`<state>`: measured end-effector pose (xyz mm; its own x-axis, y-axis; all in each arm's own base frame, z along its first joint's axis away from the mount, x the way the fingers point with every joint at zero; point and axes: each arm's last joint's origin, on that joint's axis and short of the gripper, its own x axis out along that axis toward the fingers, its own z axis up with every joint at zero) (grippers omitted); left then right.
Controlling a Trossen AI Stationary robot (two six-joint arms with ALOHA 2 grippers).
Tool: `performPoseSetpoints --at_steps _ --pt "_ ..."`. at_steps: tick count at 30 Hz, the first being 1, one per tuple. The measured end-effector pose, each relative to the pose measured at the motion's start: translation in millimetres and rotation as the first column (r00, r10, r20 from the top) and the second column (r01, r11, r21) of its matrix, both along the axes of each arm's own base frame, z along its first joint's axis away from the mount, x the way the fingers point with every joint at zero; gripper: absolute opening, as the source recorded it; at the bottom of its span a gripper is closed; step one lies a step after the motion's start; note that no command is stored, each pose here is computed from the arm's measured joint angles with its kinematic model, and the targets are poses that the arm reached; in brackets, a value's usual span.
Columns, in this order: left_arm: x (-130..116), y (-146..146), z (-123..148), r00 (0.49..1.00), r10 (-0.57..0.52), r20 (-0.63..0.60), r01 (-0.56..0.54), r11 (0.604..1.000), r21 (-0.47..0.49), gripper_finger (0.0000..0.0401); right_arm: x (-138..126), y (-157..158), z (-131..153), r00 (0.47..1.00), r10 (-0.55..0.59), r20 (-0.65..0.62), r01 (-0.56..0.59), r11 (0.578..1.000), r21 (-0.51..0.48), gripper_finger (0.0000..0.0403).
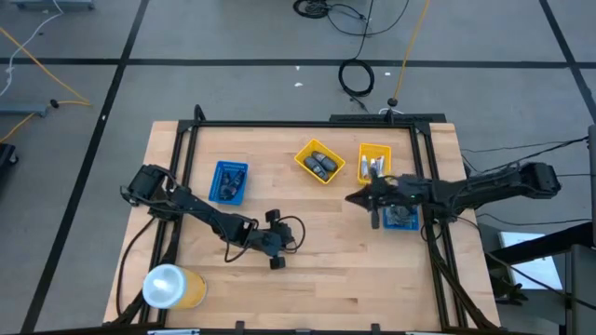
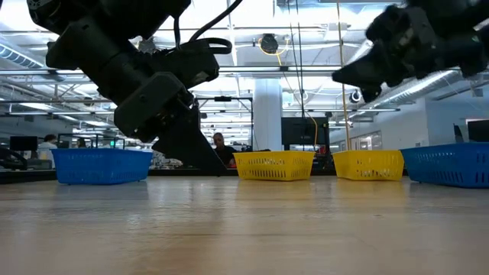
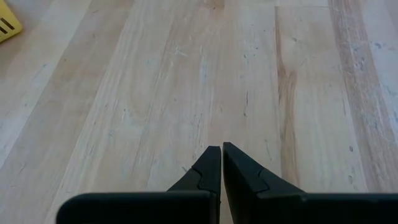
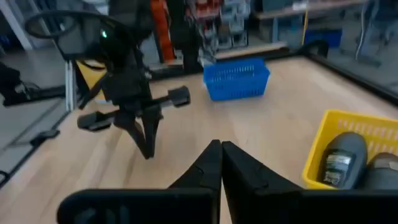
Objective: Pick & Place Travel size toiletries
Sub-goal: Return to Home Position
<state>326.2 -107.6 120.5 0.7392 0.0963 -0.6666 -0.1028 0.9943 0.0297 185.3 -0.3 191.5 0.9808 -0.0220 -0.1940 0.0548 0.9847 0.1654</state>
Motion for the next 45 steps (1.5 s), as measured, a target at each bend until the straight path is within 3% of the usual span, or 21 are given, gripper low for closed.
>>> performPoseSetpoints --at_steps 3,9,19,28,35,39,45 --pt "0 0 0 1.0 0.0 0.001 0.0 1.0 -0.001 0.0019 -14 -3 -8 0.998 -0.012 0.069 0.012 1.0 -0.002 0.0001" --pt "0 0 0 1.0 0.0 0.004 0.0 1.0 -0.001 0.0019 -39 -7 -1 0.993 0.105 0.055 -0.109 0.991 0.082 0.0001" --pt "1 0 1 1.0 0.003 0.006 -0.003 1.0 -0.003 0.0019 -74 -2 6 0.988 0.142 0.061 -0.148 0.984 0.104 0.0" --pt "0 -1 1 1.0 0.006 0.007 -0.006 1.0 -0.009 0.0019 -86 4 1 0.97 0.214 0.118 -0.214 0.977 -0.014 0.0" --pt "0 -1 1 1.0 0.005 0.008 -0.005 1.0 -0.01 0.0019 -87 5 -19 0.957 0.213 0.199 -0.216 0.976 -0.008 0.0" --pt "0 0 1 1.0 0.007 0.008 -0.007 1.0 -0.01 0.0019 -89 5 -15 0.934 0.215 0.285 -0.215 0.976 -0.034 0.0" --pt "1 0 1 1.0 0.007 0.009 -0.007 1.0 -0.01 0.0019 -89 5 -17 0.939 0.226 0.259 -0.209 0.973 -0.094 0.0"
